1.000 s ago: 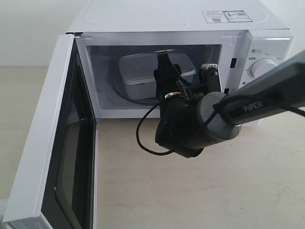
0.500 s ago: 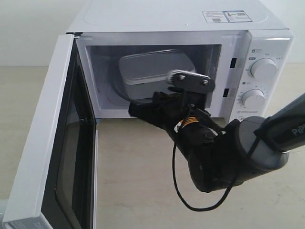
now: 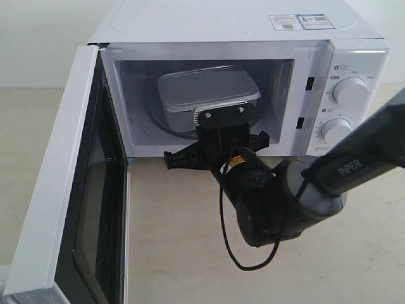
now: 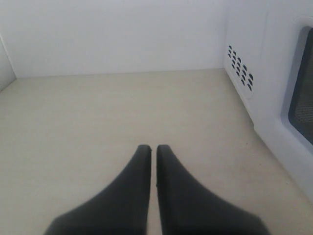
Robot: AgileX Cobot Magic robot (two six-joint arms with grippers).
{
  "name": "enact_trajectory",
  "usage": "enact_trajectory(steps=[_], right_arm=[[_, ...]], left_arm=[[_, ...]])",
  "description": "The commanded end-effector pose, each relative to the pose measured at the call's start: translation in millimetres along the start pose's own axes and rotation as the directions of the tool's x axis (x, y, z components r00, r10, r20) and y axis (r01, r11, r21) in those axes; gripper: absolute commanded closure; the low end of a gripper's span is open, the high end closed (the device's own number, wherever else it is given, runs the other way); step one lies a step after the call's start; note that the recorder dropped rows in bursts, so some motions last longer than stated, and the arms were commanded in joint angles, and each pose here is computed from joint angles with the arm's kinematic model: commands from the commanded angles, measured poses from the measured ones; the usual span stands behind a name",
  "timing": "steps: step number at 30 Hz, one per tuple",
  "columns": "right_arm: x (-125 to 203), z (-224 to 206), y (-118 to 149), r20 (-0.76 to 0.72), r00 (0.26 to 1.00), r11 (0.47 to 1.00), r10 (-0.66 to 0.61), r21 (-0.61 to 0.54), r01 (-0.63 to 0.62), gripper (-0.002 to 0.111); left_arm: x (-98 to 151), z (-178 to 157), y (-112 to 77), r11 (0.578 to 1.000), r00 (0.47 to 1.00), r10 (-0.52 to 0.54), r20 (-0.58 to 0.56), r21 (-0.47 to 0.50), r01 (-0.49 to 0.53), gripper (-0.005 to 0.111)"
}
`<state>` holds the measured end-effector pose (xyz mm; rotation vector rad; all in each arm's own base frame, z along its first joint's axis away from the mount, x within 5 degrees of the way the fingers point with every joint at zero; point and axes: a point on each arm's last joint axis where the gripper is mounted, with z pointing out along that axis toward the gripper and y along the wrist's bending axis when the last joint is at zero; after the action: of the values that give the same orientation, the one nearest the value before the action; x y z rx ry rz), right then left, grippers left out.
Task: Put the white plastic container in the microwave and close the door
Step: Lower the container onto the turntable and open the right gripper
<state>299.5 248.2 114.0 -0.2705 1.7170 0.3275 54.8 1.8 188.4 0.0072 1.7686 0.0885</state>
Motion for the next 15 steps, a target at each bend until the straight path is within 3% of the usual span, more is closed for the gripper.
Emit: enact_trajectory(steps=[1,9,15], right_arm=[[1.2,17.2,-0.1,0.017,0.999,1.0,0.028,0.008,-0.028,0.108],[1.6,55.8,12.9,0.01,0.999,0.999,0.042,0.005,-0.042,0.108],[-6.1,77.2,1.3,0.022,0.997,0.996,0.076,0.038,-0.077,0.108]], left_arm=[[1.0,0.1,-0.3,1.0,1.0,-0.019,0.0,0.003,0.019,0.102],[1.0,0.1,-0.3,1.0,1.0,-0.019,0.0,0.003,0.019,0.102],[1.0,0.1,-0.3,1.0,1.0,-0.019,0.0,0.003,0.019,0.102]])
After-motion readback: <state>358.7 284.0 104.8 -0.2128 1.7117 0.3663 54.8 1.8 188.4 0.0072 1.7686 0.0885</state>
